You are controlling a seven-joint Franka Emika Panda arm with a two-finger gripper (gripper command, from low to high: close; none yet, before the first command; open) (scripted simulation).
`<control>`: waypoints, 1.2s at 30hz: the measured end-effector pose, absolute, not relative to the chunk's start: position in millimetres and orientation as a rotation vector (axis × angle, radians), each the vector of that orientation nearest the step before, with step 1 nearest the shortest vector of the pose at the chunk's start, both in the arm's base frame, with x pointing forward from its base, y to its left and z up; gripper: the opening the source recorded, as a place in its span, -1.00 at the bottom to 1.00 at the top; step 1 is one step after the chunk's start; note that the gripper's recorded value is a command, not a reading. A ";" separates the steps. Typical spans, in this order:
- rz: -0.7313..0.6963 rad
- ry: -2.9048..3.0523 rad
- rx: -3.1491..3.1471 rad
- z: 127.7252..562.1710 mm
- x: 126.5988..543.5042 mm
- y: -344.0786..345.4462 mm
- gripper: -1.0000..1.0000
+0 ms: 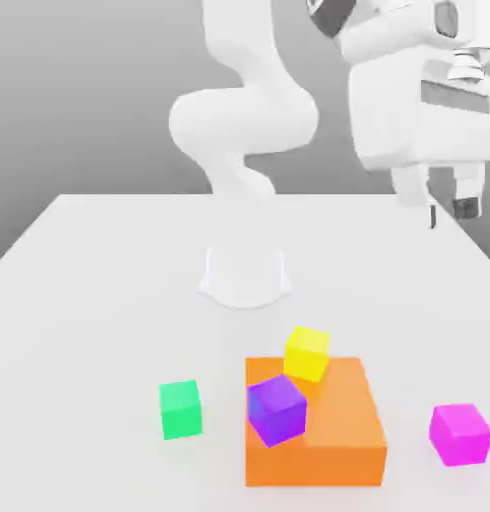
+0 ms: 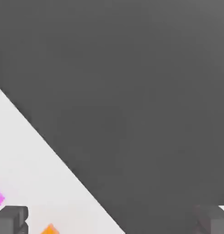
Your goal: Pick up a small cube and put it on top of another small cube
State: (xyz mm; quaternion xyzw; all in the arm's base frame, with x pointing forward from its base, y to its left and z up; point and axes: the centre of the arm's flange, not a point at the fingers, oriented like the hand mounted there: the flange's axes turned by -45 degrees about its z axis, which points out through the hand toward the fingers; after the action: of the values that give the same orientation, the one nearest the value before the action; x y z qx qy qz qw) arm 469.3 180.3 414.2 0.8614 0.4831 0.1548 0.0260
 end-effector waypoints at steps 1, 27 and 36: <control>0.436 1.574 2.624 395.3 467.7 190.9 0.00; -0.003 2.359 2.076 180.7 400.5 278.1 -1.00; -0.011 2.099 2.305 260.9 392.2 194.8 -1.00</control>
State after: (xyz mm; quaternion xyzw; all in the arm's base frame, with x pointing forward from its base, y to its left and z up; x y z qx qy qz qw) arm 392.2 194.8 260.9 0.7393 0.6732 -0.0037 0.0120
